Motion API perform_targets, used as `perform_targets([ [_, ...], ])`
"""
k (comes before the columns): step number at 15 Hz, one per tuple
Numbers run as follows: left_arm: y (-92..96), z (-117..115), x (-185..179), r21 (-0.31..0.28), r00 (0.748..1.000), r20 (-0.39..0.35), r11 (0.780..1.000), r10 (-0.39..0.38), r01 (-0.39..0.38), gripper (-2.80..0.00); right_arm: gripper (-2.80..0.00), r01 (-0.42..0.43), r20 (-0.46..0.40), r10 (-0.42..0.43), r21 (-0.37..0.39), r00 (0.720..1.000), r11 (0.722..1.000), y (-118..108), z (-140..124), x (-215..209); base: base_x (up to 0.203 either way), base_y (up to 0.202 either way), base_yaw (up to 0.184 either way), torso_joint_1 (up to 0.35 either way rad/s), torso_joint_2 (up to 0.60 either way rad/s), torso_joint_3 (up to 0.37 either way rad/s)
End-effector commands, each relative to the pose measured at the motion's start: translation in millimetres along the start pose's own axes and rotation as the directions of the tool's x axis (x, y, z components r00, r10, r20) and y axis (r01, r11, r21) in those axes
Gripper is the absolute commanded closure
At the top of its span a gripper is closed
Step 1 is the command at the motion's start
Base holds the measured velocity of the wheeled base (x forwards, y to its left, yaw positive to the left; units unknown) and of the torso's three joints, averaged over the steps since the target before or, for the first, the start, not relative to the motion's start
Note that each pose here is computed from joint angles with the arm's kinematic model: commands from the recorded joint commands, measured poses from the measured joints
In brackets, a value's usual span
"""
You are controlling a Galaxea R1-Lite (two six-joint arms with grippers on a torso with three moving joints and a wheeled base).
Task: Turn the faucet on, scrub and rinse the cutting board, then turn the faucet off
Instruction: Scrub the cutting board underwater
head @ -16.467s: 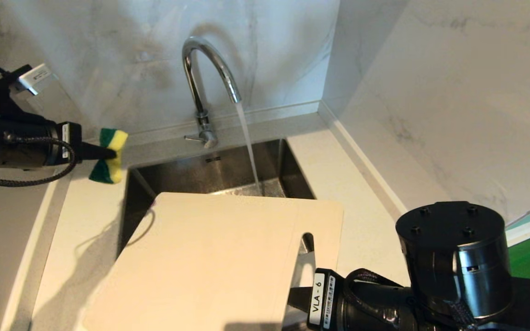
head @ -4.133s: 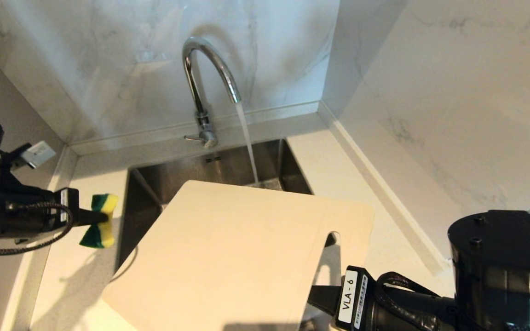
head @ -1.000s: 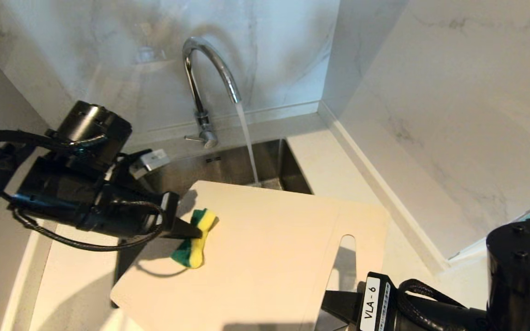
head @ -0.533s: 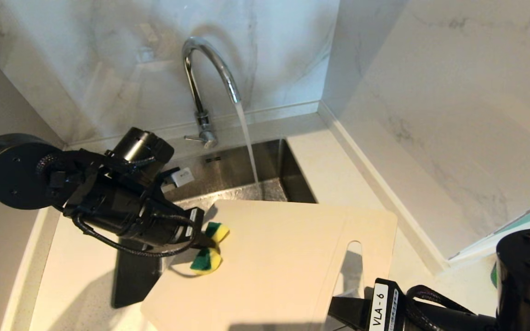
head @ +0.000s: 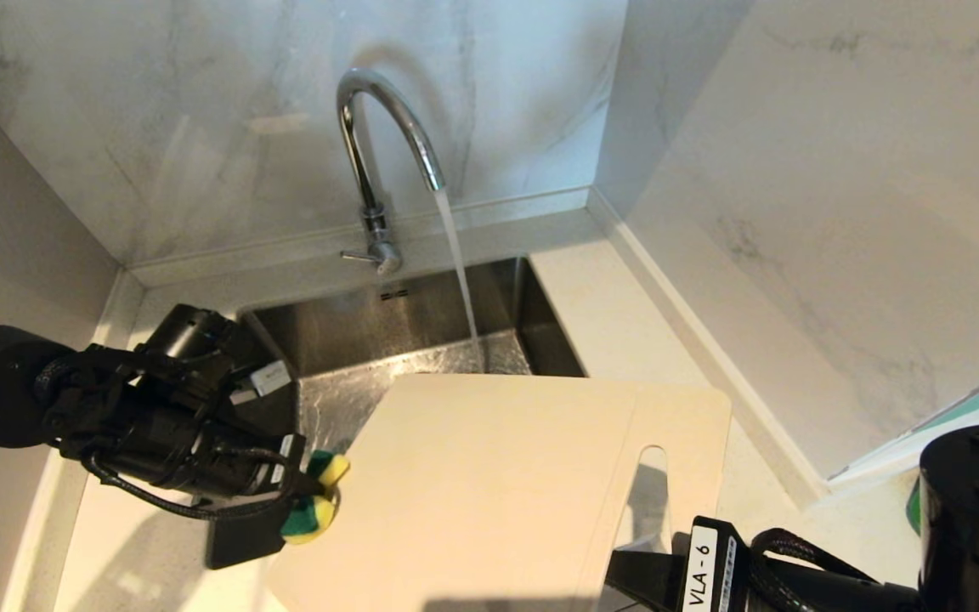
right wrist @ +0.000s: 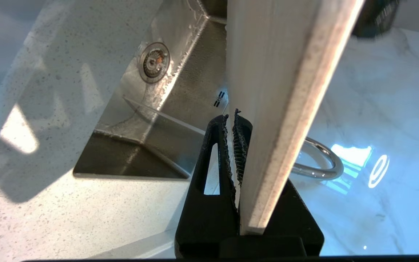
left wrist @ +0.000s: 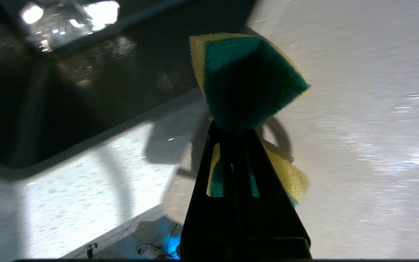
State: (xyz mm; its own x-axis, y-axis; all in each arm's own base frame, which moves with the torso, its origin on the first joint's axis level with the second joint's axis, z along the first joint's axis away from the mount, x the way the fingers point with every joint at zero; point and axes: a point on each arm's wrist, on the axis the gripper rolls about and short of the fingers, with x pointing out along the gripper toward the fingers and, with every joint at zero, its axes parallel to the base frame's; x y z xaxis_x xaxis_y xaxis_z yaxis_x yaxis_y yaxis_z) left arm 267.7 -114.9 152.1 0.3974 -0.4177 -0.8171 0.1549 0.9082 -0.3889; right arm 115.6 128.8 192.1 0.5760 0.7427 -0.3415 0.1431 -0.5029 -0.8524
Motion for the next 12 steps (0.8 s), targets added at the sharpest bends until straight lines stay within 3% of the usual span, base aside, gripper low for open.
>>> perform_targets([
  [1,25.1,-7.5,-5.0,-0.039,1.000,0.003,0.999,0.017,-0.017,0.00,0.00,0.003,-0.001,-0.003,-0.012,1.000,1.000,-0.2,0.0,-0.4,0.000,0.000,0.000,0.000,0.00,0.000],
  [4,52.4,-5.3,-10.2,-0.077,0.999,0.016,0.997,0.032,-0.030,0.00,0.00,0.004,-0.002,-0.004,-0.012,1.000,1.000,-0.6,-0.2,-0.4,0.000,0.000,0.000,0.000,0.00,0.000],
  [6,61.1,3.2,-20.2,-0.096,0.998,0.061,0.995,0.025,-0.019,0.00,0.00,0.001,0.000,-0.001,-0.011,1.000,1.000,-0.3,-0.1,0.3,0.000,0.000,0.000,0.000,0.00,0.000],
  [10,54.2,38.2,-62.8,-0.119,0.970,0.237,0.990,-0.048,0.078,0.00,0.00,0.000,-0.003,0.000,-0.011,1.000,1.000,-0.3,-0.2,0.3,0.000,0.000,0.000,0.000,0.00,0.000],
  [12,37.8,46.4,-81.2,-0.130,0.961,0.264,0.984,-0.083,0.120,0.00,0.00,0.001,-0.002,-0.001,-0.012,1.000,1.000,-0.4,0.1,0.4,0.000,0.000,0.000,0.000,0.00,0.000],
])
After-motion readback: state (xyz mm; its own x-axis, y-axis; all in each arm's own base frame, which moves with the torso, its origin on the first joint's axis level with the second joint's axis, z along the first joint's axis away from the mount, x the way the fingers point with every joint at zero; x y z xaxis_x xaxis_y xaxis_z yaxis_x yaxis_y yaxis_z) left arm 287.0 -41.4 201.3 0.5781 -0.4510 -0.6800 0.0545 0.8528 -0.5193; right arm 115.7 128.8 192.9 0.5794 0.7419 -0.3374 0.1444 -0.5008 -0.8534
